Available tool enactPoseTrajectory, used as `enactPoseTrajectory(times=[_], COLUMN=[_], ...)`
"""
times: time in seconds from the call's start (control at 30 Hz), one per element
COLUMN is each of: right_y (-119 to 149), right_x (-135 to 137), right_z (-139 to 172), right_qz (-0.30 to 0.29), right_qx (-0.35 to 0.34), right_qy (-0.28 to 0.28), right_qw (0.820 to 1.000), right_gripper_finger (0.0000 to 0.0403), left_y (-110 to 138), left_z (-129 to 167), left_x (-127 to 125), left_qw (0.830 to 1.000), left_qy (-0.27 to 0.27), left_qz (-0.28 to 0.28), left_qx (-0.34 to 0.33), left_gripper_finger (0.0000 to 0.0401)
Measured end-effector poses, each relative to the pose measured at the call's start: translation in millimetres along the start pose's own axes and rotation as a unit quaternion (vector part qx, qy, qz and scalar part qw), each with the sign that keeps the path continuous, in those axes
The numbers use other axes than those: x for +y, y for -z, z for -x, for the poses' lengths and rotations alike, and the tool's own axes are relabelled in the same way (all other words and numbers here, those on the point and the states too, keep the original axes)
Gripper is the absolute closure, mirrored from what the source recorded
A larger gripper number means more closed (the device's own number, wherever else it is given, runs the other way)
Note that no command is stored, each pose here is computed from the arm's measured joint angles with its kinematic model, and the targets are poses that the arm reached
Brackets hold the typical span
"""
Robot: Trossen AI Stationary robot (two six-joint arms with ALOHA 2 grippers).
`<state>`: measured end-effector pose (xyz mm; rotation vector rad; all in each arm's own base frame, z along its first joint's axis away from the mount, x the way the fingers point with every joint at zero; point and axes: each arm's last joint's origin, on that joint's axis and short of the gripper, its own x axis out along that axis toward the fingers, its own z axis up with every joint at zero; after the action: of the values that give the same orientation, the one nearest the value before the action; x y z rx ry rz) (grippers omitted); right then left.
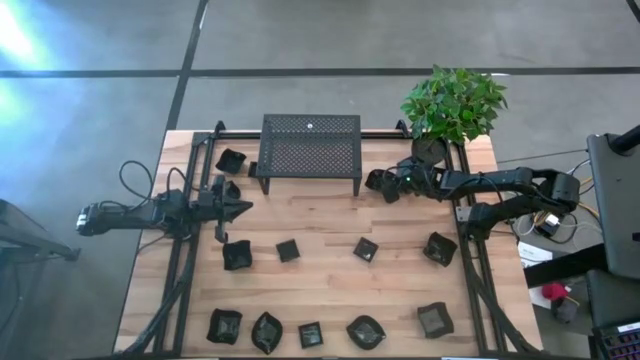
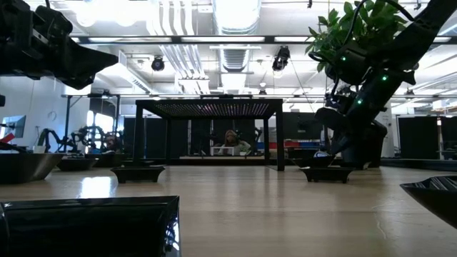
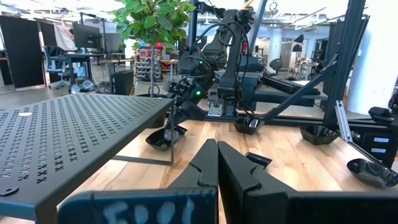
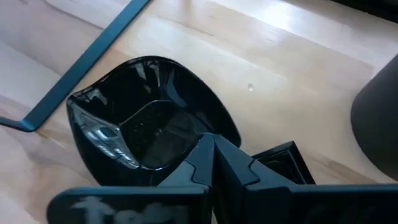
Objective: Pick & Place Mini shaped plates
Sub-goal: Stack the black leaf shaped plate on top of the other black leaf shaped plate
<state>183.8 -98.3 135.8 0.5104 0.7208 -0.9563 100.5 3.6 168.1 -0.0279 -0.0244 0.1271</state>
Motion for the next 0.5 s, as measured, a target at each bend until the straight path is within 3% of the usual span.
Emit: enactPoseTrajectory(times=[0.33,0.5], right_y=[0,3], right_x=[5,9], right_z=[-11,-24], right_qz=[-0.018,0.001], right_qx=[-0.017,0.001], right_qy=[-0.013,-0.004], right_qw=[1.0,1.0], right_gripper_finger=[0.0394,0.0394], left_y=[0,0], left_z=[0,0], left_x=[0,0], left_qw=[1.0,1.0], left_qy=[0.0,0.0], left_qz=[0.0,0.0], left_qx=[0.0,-0.002], left_gripper_finger=[0.0401,0.0401])
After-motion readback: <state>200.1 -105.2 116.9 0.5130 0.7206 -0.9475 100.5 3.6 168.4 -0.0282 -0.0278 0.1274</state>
